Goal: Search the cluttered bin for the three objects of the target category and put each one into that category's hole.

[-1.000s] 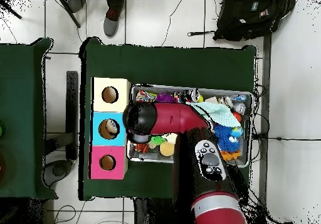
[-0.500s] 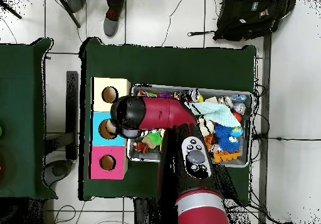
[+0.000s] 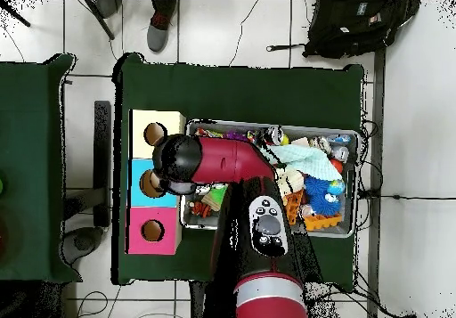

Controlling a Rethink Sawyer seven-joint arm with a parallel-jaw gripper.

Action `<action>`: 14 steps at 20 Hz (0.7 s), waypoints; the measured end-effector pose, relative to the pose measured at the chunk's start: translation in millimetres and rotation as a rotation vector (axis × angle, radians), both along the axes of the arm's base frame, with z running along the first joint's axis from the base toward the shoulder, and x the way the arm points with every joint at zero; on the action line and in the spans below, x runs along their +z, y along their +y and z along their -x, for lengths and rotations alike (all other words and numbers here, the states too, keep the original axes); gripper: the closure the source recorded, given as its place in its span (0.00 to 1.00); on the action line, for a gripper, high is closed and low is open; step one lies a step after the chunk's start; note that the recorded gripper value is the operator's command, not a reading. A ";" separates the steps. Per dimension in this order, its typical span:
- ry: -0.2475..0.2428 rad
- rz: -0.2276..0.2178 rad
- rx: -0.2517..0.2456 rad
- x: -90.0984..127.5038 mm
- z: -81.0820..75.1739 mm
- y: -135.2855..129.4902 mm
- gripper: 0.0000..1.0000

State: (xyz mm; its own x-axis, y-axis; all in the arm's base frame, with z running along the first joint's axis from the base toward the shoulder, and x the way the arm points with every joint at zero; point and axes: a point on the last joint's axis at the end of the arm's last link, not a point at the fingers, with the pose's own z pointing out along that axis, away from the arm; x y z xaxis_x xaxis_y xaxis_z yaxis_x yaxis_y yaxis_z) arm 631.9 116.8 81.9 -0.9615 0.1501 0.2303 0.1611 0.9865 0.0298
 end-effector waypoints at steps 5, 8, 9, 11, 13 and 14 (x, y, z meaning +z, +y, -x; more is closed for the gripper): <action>0.005 0.022 -0.051 0.3 0.6 2.4 1.00; 0.006 0.033 -0.074 1.1 1.2 2.4 1.00; 0.007 0.038 -0.087 1.6 1.4 2.8 1.00; 0.008 0.040 -0.096 2.3 1.1 3.0 1.00; 0.005 0.038 -0.106 3.8 -0.9 3.5 1.00; 0.002 0.036 -0.111 4.7 -2.4 3.7 1.00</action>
State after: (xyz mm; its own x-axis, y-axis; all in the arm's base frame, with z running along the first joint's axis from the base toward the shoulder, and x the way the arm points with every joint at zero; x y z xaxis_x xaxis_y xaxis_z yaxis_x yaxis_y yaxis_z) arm 634.3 120.5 86.5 -0.9381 0.2633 0.2252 0.2690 0.9631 -0.0055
